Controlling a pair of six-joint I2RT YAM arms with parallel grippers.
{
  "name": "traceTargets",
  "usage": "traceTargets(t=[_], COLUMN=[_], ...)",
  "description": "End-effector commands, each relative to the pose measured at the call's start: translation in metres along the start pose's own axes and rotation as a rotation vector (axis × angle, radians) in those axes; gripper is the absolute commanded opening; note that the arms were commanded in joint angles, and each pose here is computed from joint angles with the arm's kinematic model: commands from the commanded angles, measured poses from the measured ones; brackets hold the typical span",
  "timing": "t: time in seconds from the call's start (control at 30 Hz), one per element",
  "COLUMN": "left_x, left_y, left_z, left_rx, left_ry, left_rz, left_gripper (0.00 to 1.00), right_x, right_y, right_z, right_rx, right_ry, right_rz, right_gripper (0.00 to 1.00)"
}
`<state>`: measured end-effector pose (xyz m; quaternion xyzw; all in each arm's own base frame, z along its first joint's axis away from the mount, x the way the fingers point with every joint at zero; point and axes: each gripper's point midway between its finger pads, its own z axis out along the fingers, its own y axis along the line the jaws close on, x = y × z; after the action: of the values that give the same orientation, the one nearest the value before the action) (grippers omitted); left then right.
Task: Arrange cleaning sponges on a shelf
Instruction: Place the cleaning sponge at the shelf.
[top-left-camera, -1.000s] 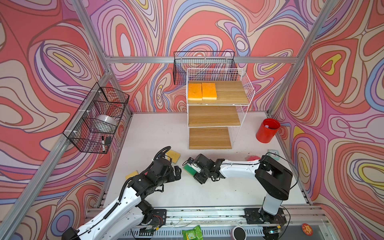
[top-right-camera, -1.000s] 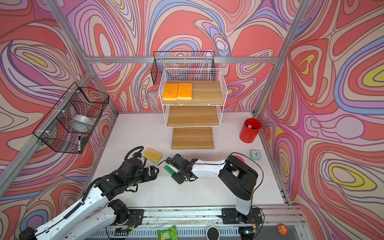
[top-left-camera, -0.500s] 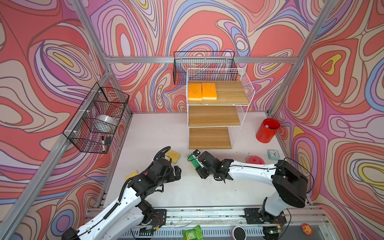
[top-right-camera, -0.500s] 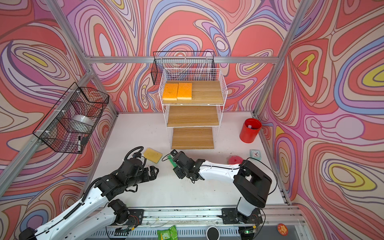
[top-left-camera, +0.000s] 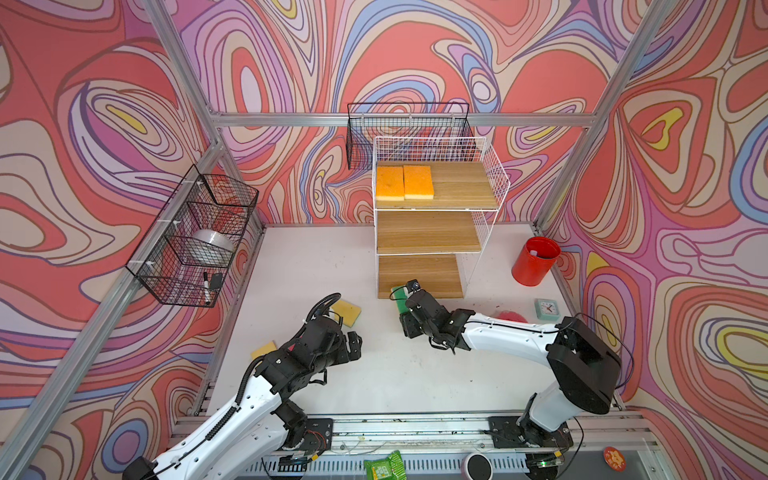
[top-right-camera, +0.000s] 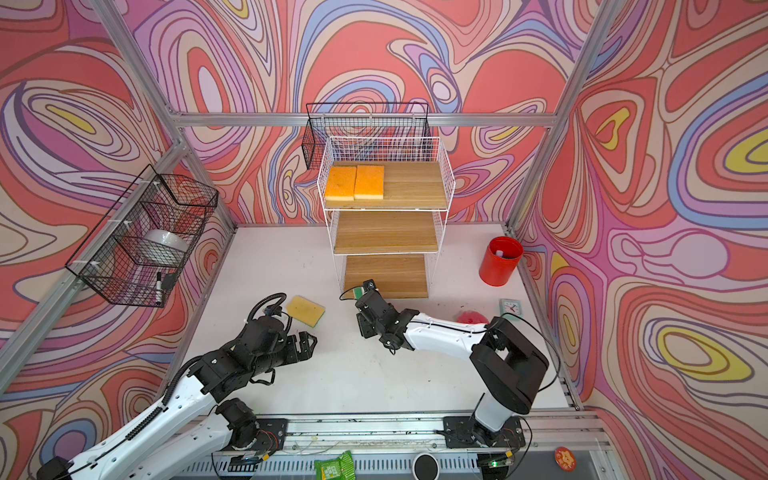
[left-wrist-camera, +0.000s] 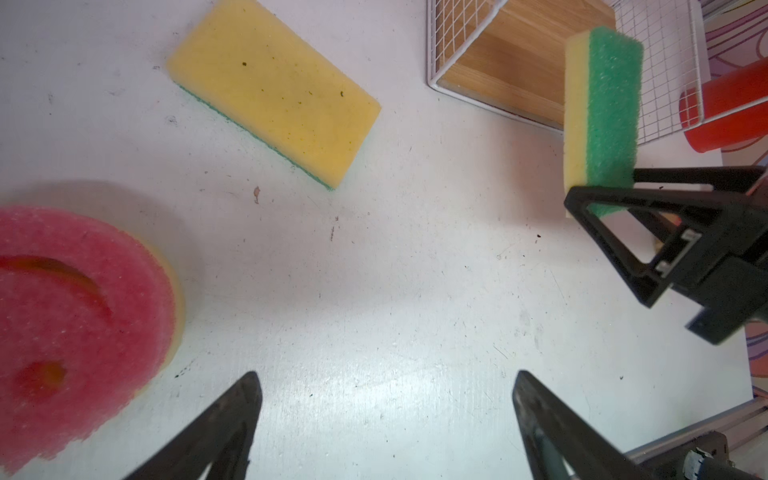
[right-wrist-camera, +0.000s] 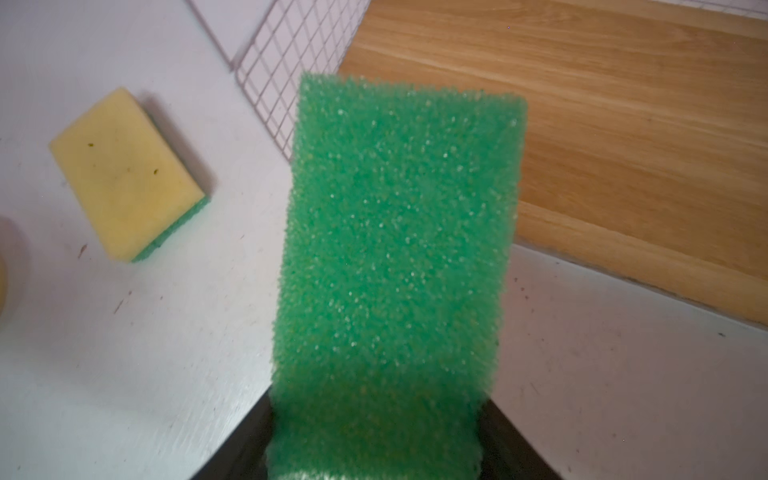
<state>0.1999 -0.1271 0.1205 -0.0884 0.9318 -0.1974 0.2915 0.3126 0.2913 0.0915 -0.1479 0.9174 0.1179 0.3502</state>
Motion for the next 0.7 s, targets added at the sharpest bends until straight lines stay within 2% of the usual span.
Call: traceTargets(t=[0.0, 0.2, 0.47, 0.67], left_x=[0.001, 0.001, -0.004, -0.005], left_y=[0.008, 0.005, -0.001, -0.003], left_z=[0.0, 0.005, 0.005, 0.004], left_rx=[-0.026, -0.01, 0.022, 0.027], left_ry=[-0.008, -0.007, -0.028, -0.034], left_rz=[0.008, 0.001, -0.006, 0.003], left_gripper=[0.95, 0.95, 0.95, 0.95], right_x=[-0.027, -0.047, -0.053, -0.059], right_y=[0.008, 0.016, 0.009, 0.012], right_z=[0.007, 0.023, 0.048, 0.06], right_rx=[-0.018, -0.01, 0.019, 0.015], right_ry=[-0.066, -0.093, -0.095, -0.112], right_rz=[0.094, 0.13, 0.242, 0.276], right_gripper=[0.65, 0.65, 0.66, 0.65])
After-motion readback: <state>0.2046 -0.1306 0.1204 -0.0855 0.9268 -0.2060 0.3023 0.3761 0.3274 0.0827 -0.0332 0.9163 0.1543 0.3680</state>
